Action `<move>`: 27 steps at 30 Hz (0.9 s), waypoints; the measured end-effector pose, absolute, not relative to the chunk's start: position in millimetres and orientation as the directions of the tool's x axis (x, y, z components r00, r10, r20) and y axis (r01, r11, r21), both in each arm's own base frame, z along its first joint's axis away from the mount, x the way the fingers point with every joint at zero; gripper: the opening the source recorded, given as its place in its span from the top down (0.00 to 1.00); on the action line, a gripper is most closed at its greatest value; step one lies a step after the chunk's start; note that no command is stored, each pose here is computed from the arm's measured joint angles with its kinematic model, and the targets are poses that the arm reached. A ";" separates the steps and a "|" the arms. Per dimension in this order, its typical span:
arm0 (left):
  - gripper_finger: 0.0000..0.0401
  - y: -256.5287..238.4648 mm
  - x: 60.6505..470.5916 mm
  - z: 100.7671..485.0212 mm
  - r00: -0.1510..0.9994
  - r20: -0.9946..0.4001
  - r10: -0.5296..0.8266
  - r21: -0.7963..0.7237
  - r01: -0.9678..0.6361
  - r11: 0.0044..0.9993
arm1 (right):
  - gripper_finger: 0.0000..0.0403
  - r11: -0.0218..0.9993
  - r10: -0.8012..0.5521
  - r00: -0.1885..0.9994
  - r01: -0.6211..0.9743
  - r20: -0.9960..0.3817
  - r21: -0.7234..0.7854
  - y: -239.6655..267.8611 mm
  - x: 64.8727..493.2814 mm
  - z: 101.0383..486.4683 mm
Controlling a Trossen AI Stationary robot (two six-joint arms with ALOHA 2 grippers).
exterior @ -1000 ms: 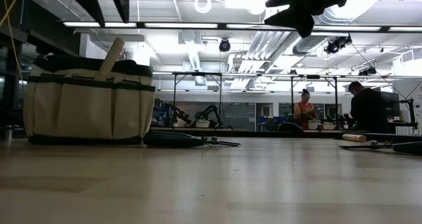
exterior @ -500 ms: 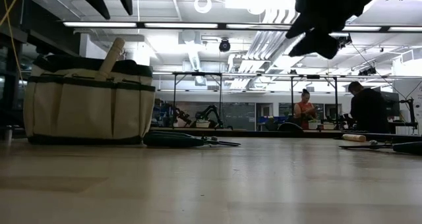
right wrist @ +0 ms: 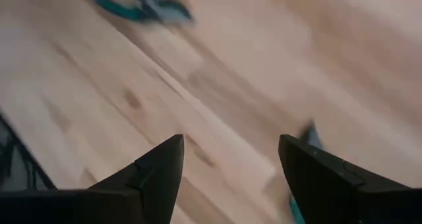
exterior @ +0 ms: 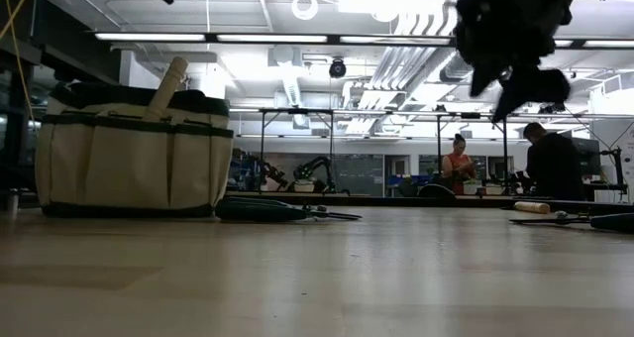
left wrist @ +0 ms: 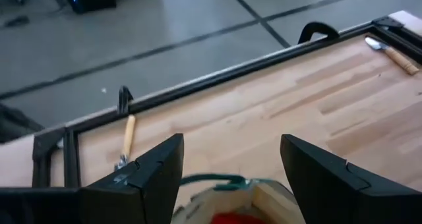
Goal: Pick & Place Garden tools in Gardening bag
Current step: Put the left green shear scissors into the white gardening bag
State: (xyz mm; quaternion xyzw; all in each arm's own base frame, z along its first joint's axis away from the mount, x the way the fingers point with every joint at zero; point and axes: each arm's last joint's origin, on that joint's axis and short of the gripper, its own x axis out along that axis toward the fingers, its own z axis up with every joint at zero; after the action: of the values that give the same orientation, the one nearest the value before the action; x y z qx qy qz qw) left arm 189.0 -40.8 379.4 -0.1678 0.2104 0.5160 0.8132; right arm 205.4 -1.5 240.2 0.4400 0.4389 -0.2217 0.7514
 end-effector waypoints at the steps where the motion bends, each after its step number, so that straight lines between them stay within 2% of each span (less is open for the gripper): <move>1: 0.39 -39.8 186.6 381.2 0.385 -0.506 0.772 -0.048 -0.906 0.420 | 0.40 0.482 0.075 0.481 0.749 -0.874 0.454 0.7 206.9 235.3; 6: 0.39 -37.5 180.8 387.5 0.415 -0.486 0.769 0.015 -0.876 0.483 | 0.40 0.344 0.158 0.330 0.865 -0.931 0.365 15.7 213.9 214.0; 10: 0.39 -36.1 176.6 390.8 0.432 -0.487 0.759 0.067 -0.848 0.525 | 0.40 0.278 0.166 0.301 0.900 -0.939 0.337 24.6 223.5 202.3; 17: 0.39 -33.3 167.9 399.2 0.482 -0.485 0.730 0.123 -0.789 0.602 | 0.40 0.190 0.178 0.420 0.873 -0.890 0.450 35.3 250.1 191.4; 21: 0.39 -29.9 157.9 404.6 0.503 -0.481 0.718 0.119 -0.774 0.622 | 0.40 0.185 0.159 0.539 0.807 -0.827 0.562 38.5 267.3 190.7; 27: 0.39 -24.8 143.1 412.3 0.537 -0.470 0.701 0.056 -0.774 0.631 | 0.40 0.287 0.145 0.668 0.677 -0.730 0.678 34.2 286.0 193.0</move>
State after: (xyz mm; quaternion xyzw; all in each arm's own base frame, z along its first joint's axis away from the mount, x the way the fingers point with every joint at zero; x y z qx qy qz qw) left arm 143.1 -24.8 412.3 -0.0792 0.2306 0.4222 0.8731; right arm 286.0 34.2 193.0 0.5676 0.3624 -0.1858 0.7155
